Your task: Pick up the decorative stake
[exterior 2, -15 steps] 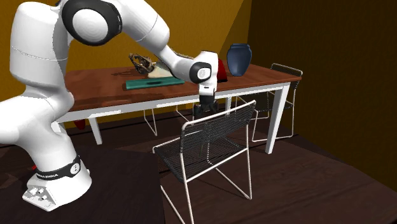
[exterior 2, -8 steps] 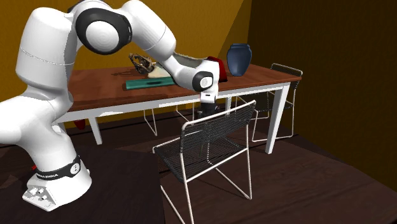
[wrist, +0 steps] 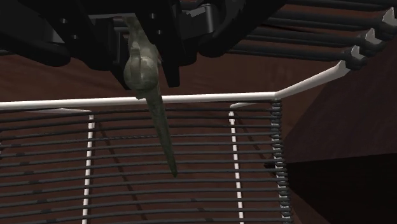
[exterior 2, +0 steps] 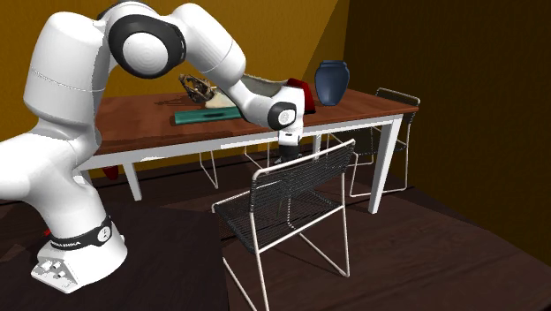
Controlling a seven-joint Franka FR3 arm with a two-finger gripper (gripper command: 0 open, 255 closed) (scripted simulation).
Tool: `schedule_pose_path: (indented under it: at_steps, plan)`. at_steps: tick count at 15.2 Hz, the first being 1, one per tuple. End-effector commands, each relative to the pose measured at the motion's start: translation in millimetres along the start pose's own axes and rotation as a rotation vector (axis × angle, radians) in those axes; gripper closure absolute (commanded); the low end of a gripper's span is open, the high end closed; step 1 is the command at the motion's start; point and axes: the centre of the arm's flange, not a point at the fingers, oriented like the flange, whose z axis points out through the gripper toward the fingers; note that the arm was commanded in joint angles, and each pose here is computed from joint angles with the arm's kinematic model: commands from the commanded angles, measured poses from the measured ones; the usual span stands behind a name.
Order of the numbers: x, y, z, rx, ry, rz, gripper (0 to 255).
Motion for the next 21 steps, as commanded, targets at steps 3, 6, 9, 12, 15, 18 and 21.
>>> schedule_pose_path:
  at_steps: [3, 6, 9, 12, 15, 18, 21]
  plan:
    - [0, 0, 0, -0.001, 0.000, 0.000, 255]
    - [0, 1, -11, -0.001, 0.000, 0.000, 255]
    - [0, 1, -27, -0.001, 0.000, 0.000, 255]
    - [0, 2, -42, -0.001, 0.000, 0.000, 255]
    - [0, 2, -58, -0.001, 0.000, 0.000, 255]
    - [0, 3, -74, -0.001, 0.000, 0.000, 255]
    - [0, 3, -80, -0.001, 0.000, 0.000, 255]
